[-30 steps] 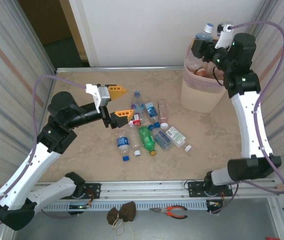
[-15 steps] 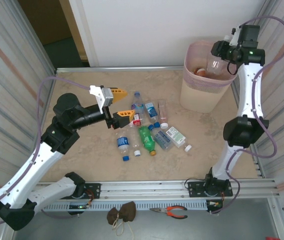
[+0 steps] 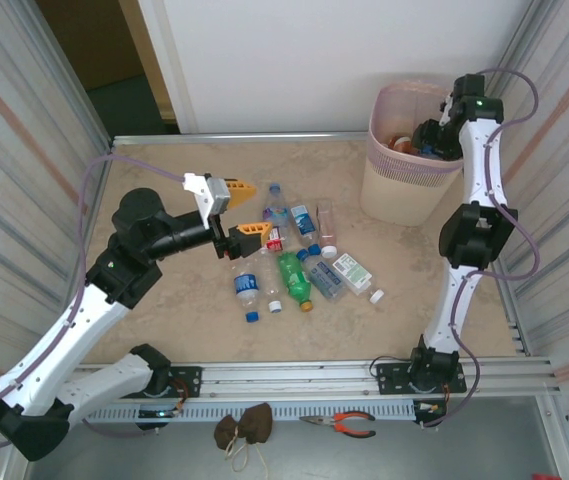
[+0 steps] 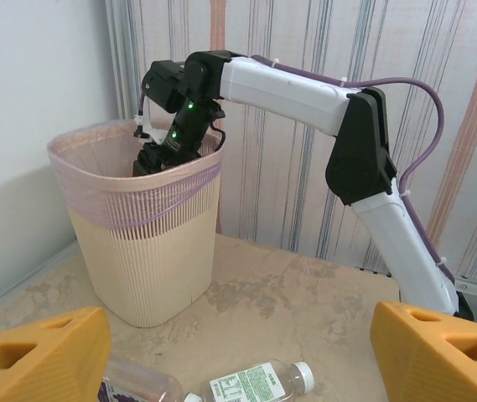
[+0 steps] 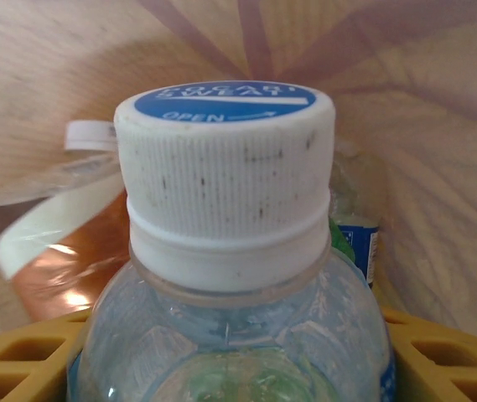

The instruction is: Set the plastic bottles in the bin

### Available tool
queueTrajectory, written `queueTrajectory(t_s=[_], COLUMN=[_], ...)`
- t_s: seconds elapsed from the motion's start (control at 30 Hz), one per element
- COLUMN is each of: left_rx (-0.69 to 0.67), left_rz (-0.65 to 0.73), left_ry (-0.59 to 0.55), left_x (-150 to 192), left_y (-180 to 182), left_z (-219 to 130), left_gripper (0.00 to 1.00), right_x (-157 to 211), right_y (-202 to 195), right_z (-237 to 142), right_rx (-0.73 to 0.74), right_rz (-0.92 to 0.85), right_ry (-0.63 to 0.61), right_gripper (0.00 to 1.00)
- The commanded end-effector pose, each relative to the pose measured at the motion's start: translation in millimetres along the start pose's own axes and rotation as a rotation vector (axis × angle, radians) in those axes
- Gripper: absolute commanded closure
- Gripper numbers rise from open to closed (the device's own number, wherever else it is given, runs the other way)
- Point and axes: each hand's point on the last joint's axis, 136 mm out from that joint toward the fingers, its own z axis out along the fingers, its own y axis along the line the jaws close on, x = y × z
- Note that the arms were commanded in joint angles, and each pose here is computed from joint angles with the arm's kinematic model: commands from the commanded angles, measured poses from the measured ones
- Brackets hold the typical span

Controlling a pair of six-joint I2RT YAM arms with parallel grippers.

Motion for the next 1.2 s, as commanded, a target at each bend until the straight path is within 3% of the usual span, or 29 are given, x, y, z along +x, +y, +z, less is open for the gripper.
queueTrajectory(t_s=[0.0, 0.43, 0.83, 1.17], left_rx=[-0.026, -0.04, -0.068, -0.116], left_rz=[0.001, -0.024, -0.041, -0.074], left_ry=[-0.031, -0.037, -0.024, 0.024], left_x=[-7.1, -5.6, -0.7, 10.2], left_y=[3.9, 8.3, 14.8, 22.5], left_z=[-3.3, -6.5, -7.8, -9.9], left_gripper=[0.19, 0.19, 0.18, 0.18], right_x=[8.1, 27.3, -0.6, -14.2], right_y=[-0.1, -0.7, 8.8, 18.9], right_z=[11.2, 50.4, -17.2, -85.9], right_rx=[-0.015, -0.043, -0.049, -0.064], right_rz=[-0.003, 0.028, 0.0, -0.019], right_ry=[0.054, 0.167, 0.01, -0.132], right_gripper=[0.33, 0.23, 0.05, 0.02])
